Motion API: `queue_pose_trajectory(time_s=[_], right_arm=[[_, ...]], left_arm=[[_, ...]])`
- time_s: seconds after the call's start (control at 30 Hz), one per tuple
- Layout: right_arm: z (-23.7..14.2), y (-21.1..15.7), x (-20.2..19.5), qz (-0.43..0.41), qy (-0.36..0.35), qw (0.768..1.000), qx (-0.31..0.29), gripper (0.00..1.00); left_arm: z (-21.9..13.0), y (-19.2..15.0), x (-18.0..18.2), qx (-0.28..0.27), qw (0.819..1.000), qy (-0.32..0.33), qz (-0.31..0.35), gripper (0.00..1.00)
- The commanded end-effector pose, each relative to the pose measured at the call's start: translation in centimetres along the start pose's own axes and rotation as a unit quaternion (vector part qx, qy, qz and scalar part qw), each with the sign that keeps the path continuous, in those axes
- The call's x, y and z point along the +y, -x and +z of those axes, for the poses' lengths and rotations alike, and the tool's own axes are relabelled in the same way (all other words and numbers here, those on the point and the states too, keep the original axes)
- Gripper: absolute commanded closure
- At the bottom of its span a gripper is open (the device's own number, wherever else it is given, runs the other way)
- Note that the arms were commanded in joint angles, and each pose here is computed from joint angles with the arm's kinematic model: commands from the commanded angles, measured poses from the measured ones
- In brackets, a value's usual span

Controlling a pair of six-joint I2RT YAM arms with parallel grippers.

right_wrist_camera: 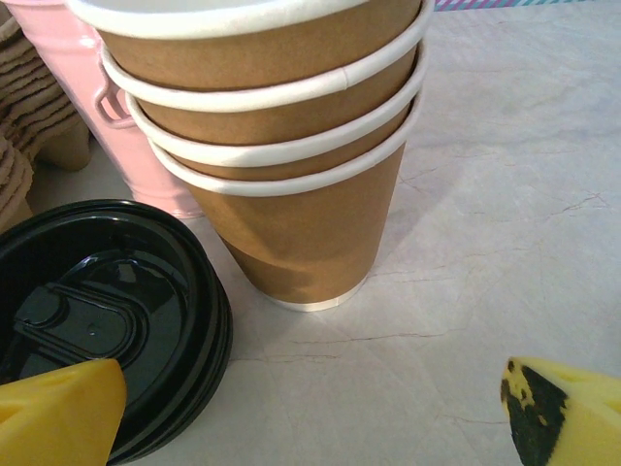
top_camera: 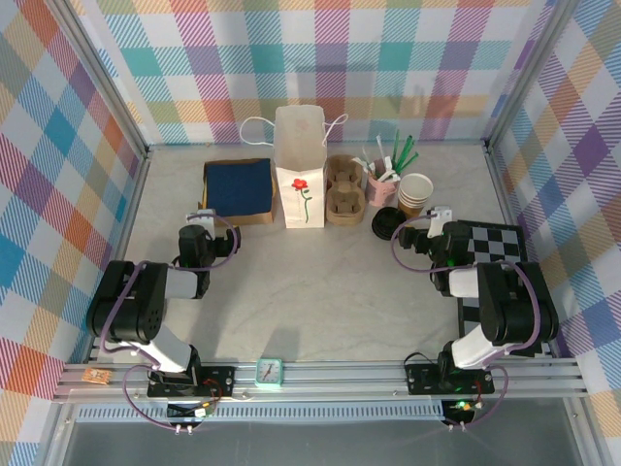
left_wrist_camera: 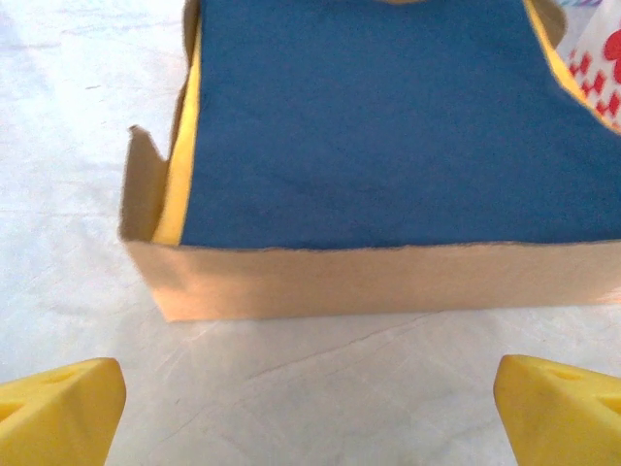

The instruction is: Pack the takeout coffee

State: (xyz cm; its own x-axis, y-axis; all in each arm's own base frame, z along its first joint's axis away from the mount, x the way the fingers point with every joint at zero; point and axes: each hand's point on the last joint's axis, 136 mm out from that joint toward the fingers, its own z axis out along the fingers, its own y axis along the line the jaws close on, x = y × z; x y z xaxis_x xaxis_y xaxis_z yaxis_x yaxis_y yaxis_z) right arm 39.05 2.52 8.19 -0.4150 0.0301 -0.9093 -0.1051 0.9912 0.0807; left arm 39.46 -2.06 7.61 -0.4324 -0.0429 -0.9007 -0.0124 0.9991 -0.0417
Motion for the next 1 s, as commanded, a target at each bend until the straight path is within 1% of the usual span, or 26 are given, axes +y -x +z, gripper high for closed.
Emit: queue_pose_trajectory(time_s=[0.0,0.07,0.13,0.2,0.3,0.37,0.4,0.43,0.47,0.5,0.53,0.57,0.63,0.67,0.7,0.77,0.83,0.87,0.9,0.97], right_arm=[[-1.2,2.8,0.3,-0.008,-0.008,1.000,-0.019,0.01],[-1.9,3.7,1.1,-0.017,-0.002,0.999,-0.027,0.01],[-2.9,3.7,1.5,-0.017,-0.004,1.000,-0.020,0.01],[-4.2,4.5,1.8,-0.009,-0.006,1.000,-0.026,0.01],[-5.8,5.1,1.7,0.018,-0.017,1.000,0.004,0.01],[-7.0,5.7,1.8,0.048,-0.017,0.998,0.025,0.01],[-7.8,5.9,1.3,0.088,-0.037,0.995,0.038,0.01],[-9.0,5.4,-0.2,0.153,-0.091,0.982,0.057,0.01],[-10.2,4.8,-1.8,0.208,-0.145,0.965,0.062,0.01],[-10.7,4.8,-1.9,0.227,-0.137,0.962,0.056,0.01],[-10.8,5.4,-0.7,0.216,-0.094,0.971,0.045,0.01],[-11.1,5.8,0.0,0.210,-0.075,0.974,0.043,0.00],[-11.4,6.2,0.8,0.204,-0.054,0.976,0.061,0.02],[-11.4,6.3,1.1,0.198,-0.050,0.975,0.083,0.02],[-11.2,6.1,1.4,0.197,-0.049,0.973,0.113,0.01],[-10.8,6.6,2.3,0.191,-0.029,0.970,0.149,0.01],[-10.5,7.1,2.8,0.195,-0.021,0.965,0.175,0.01],[-10.5,7.2,2.9,0.198,-0.022,0.961,0.189,0.01],[-10.3,7.6,3.0,0.202,-0.022,0.959,0.199,0.01],[-10.0,8.1,3.1,0.207,-0.026,0.952,0.225,0.01]], left_arm=[[-1.5,3.4,-0.7,-0.008,0.999,0.031,0.024,0.05],[-2.0,4.1,-0.9,-0.010,0.998,0.046,0.032,0.06],[-2.7,5.0,-1.0,-0.022,0.998,0.057,0.032,0.06],[-3.5,6.1,-1.1,-0.034,0.998,0.058,0.013,0.06],[-4.6,7.8,-1.3,-0.027,0.998,0.054,-0.017,0.00],[-5.1,8.7,-1.2,-0.016,0.997,0.058,-0.044,0.00],[-5.2,8.9,-1.4,-0.008,0.997,0.055,-0.054,0.00],[-5.3,9.0,-1.4,0.003,0.996,0.057,-0.067,0.00],[-5.4,8.9,-1.3,0.019,0.995,0.060,-0.074,0.00],[-5.6,8.7,-1.4,0.041,0.994,0.062,-0.080,0.00],[-5.8,8.5,-1.3,0.064,0.992,0.069,-0.089,0.00],[-6.1,8.3,-1.1,0.081,0.989,0.078,-0.097,0.00],[-6.5,8.0,-1.3,0.108,0.984,0.079,-0.117,0.00],[-6.9,7.2,-1.5,0.129,0.980,0.077,-0.131,0.00],[-7.3,7.1,-1.8,0.136,0.976,0.071,-0.154,0.00],[-7.6,6.7,-3.6,0.148,0.973,0.018,-0.179,0.00],[-7.9,6.2,-5.4,0.155,0.965,-0.034,-0.207,0.00],[-8.0,6.4,-6.2,0.150,0.963,-0.059,-0.218,0.00],[-8.3,6.4,-6.9,0.150,0.959,-0.076,-0.228,0.00],[-8.8,6.0,-7.3,0.154,0.955,-0.084,-0.239,0.00]])
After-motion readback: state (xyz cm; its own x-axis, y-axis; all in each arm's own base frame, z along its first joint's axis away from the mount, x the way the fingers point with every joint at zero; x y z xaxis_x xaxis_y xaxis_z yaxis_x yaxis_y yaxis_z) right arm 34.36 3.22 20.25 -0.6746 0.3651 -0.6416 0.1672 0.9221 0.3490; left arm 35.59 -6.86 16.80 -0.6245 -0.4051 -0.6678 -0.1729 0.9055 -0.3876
